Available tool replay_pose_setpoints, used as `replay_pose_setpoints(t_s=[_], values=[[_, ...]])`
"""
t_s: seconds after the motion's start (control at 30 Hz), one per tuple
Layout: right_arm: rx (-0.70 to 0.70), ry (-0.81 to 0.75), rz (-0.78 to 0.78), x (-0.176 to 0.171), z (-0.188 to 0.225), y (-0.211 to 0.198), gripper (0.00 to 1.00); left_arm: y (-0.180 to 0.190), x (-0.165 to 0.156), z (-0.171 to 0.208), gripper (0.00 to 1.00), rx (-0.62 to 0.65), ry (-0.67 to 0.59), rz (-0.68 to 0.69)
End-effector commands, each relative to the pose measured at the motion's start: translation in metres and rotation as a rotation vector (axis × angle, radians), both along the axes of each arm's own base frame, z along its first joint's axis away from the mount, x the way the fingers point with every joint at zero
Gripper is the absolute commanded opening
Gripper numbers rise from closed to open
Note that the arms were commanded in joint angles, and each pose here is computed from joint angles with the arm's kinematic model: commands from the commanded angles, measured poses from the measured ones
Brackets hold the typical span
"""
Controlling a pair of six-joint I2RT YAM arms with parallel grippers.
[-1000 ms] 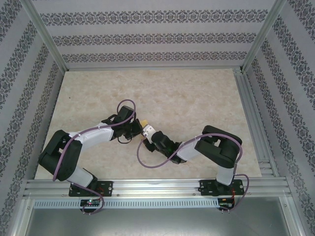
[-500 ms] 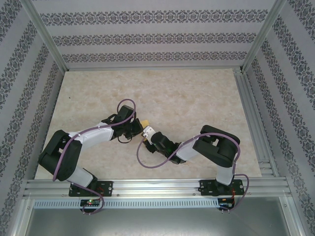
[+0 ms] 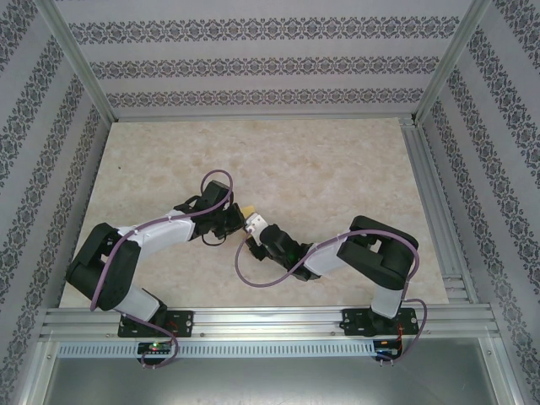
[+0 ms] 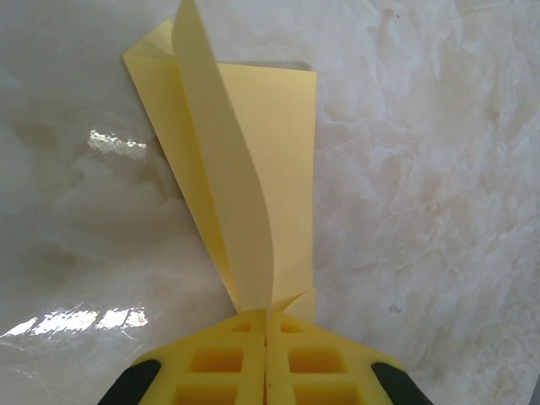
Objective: Fold a paper plane with a square sheet of paper (pick it up from the middle)
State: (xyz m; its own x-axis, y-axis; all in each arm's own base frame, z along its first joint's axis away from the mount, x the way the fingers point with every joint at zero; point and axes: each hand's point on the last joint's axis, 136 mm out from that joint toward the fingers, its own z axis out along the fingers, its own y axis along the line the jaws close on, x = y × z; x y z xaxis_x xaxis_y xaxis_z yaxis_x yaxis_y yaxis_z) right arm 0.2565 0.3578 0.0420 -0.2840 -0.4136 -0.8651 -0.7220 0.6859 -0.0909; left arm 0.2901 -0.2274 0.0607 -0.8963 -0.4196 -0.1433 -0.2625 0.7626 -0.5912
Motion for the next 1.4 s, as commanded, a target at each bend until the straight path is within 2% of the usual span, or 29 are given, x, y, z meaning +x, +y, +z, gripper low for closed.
replay_pose_setpoints(t_s=[0.0, 0.07, 0.13, 0.3, 0.43, 0.5, 0.6, 0.87, 1.03, 1.37], values=[[0.022, 0.034, -0.008, 0.002, -0.002, 0.004, 0.18, -0.001, 0.003, 0.012, 0.08, -0.005, -0.030, -0.018], [0.021, 0.046, -0.018, 0.002, -0.006, 0.002, 0.14, 0.000, 0.003, 0.015, 0.08, -0.003, -0.036, -0.016], [0.030, 0.060, -0.017, 0.001, -0.007, 0.003, 0.11, 0.002, 0.004, 0.018, 0.13, 0.004, -0.047, -0.013], [0.096, 0.130, -0.027, 0.002, -0.005, 0.003, 0.04, 0.013, 0.007, 0.026, 0.41, 0.033, -0.077, 0.017], [0.218, 0.231, -0.043, 0.005, 0.000, 0.003, 0.01, 0.028, 0.008, 0.031, 0.62, 0.056, -0.097, 0.054], [0.279, 0.277, -0.050, 0.008, 0.004, 0.002, 0.00, 0.034, 0.008, 0.032, 0.68, 0.064, -0.106, 0.066], [0.374, 0.342, -0.068, 0.013, 0.009, -0.002, 0.00, 0.040, 0.008, 0.034, 0.73, 0.067, -0.119, 0.076], [0.557, 0.510, -0.115, 0.023, 0.007, -0.011, 0.00, 0.037, 0.006, 0.031, 0.76, 0.041, -0.137, 0.047], [0.562, 0.565, -0.163, 0.024, -0.003, -0.016, 0.00, 0.028, 0.007, 0.030, 0.75, 0.012, -0.156, 0.001], [0.609, 0.655, -0.264, 0.027, -0.012, -0.027, 0.00, 0.016, 0.008, 0.025, 0.65, -0.021, -0.170, -0.066]])
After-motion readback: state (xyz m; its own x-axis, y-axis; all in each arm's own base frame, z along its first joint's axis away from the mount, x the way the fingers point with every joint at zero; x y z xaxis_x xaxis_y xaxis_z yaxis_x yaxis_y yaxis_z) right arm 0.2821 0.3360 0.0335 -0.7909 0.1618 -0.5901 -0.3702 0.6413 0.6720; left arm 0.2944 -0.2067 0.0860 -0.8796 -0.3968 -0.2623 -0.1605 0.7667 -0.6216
